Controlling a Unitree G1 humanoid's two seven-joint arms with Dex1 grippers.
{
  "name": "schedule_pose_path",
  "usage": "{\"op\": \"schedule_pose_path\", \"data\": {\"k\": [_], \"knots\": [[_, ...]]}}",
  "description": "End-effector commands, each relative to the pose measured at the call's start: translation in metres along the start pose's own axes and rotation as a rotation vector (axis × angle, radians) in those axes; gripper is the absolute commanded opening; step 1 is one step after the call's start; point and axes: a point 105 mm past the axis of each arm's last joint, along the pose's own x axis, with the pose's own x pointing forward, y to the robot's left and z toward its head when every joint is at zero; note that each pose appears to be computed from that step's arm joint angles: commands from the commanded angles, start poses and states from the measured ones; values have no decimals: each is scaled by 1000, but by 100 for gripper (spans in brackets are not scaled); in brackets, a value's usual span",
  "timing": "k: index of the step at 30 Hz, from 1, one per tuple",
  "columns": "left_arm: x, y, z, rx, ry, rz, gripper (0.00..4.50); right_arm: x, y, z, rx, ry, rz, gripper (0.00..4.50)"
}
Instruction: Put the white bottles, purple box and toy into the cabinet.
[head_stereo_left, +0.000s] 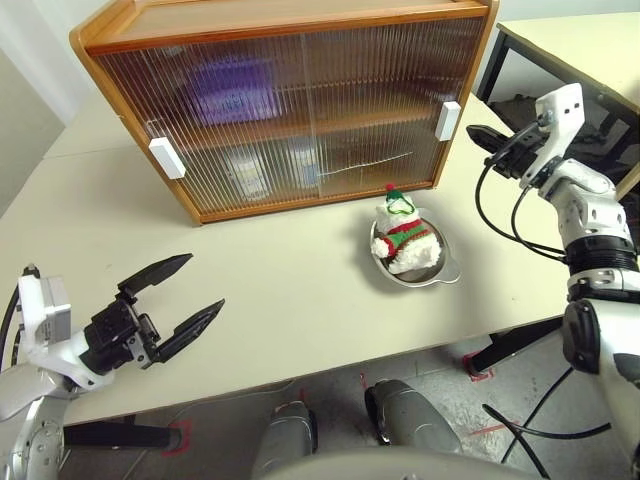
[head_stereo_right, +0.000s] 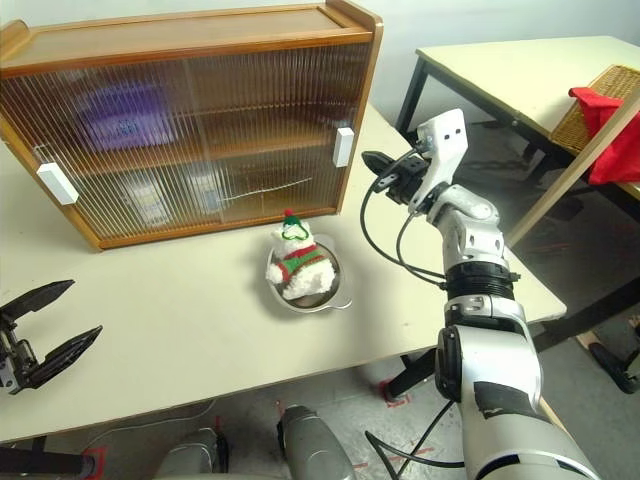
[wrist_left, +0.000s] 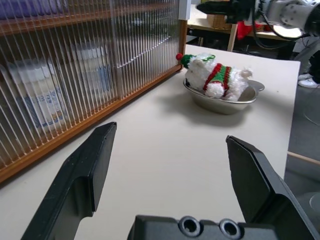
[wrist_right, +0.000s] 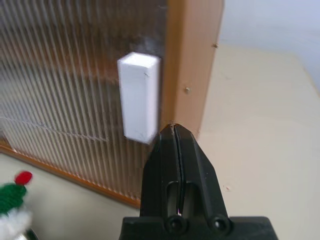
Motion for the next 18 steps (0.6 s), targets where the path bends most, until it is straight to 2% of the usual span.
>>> {"op": "schedule_pose_path", "data": {"k": [1, 18], "knots": [[-2, -2, -6, -11, 11, -8, 450, 8, 1, 6, -18, -5, 7, 4], [5, -1, -6, -3, 31, -13, 450, 25, 26, 12, -6, -31, 129, 4]]}}
